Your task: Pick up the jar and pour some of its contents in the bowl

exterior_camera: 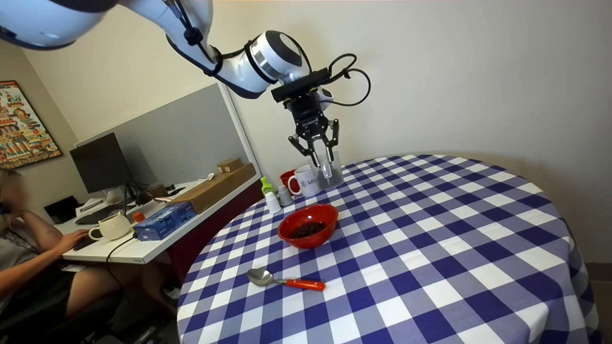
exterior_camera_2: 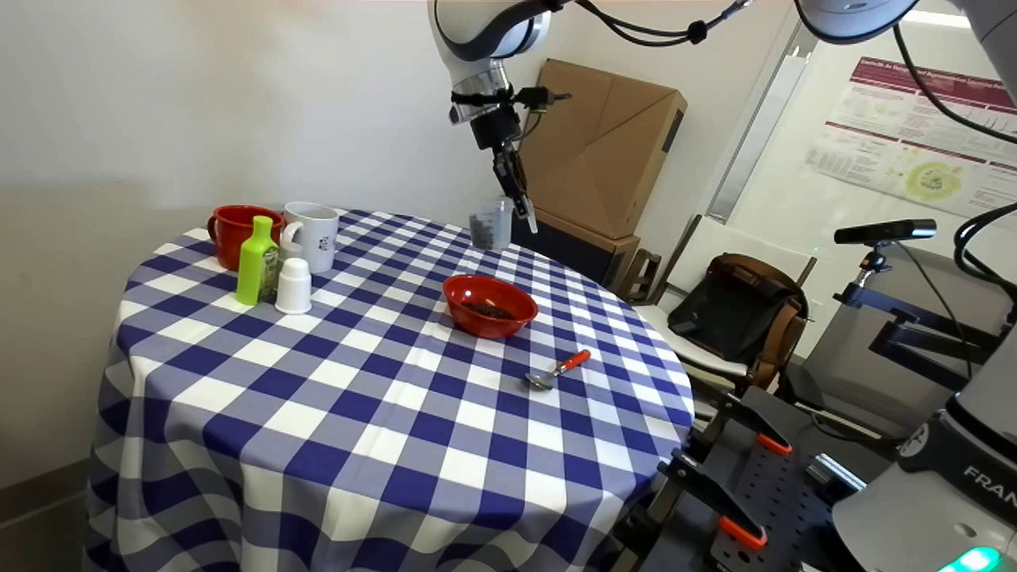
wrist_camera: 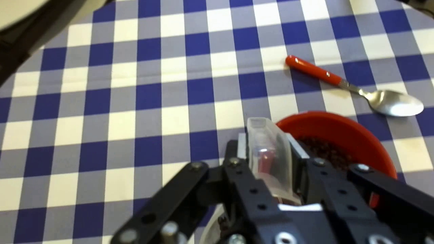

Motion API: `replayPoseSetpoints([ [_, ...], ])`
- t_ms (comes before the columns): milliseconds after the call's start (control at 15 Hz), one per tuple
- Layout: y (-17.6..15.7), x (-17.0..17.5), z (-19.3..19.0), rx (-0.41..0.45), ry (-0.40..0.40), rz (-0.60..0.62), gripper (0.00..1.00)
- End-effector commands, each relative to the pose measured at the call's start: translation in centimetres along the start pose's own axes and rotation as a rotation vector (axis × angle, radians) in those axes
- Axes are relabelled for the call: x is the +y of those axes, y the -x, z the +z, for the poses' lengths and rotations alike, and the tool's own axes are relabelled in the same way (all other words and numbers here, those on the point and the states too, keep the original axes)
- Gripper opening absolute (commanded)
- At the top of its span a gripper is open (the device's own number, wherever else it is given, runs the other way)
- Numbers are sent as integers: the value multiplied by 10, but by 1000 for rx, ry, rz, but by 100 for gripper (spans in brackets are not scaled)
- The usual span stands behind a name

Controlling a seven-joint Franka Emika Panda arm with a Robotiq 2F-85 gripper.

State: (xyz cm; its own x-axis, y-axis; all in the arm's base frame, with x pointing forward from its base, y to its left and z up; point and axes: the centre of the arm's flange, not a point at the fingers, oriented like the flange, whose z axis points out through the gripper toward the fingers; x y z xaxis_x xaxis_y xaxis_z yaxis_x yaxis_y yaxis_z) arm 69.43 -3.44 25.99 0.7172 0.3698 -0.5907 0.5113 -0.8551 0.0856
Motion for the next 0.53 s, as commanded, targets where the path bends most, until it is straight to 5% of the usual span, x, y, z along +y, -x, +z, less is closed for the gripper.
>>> replayPoseSetpoints([
  [0,-28,21,-6,156,-70,99,8],
  [200,-38,33,-2,263,-73,188,7],
  [467,-45,44,16,273,-41,241,7],
])
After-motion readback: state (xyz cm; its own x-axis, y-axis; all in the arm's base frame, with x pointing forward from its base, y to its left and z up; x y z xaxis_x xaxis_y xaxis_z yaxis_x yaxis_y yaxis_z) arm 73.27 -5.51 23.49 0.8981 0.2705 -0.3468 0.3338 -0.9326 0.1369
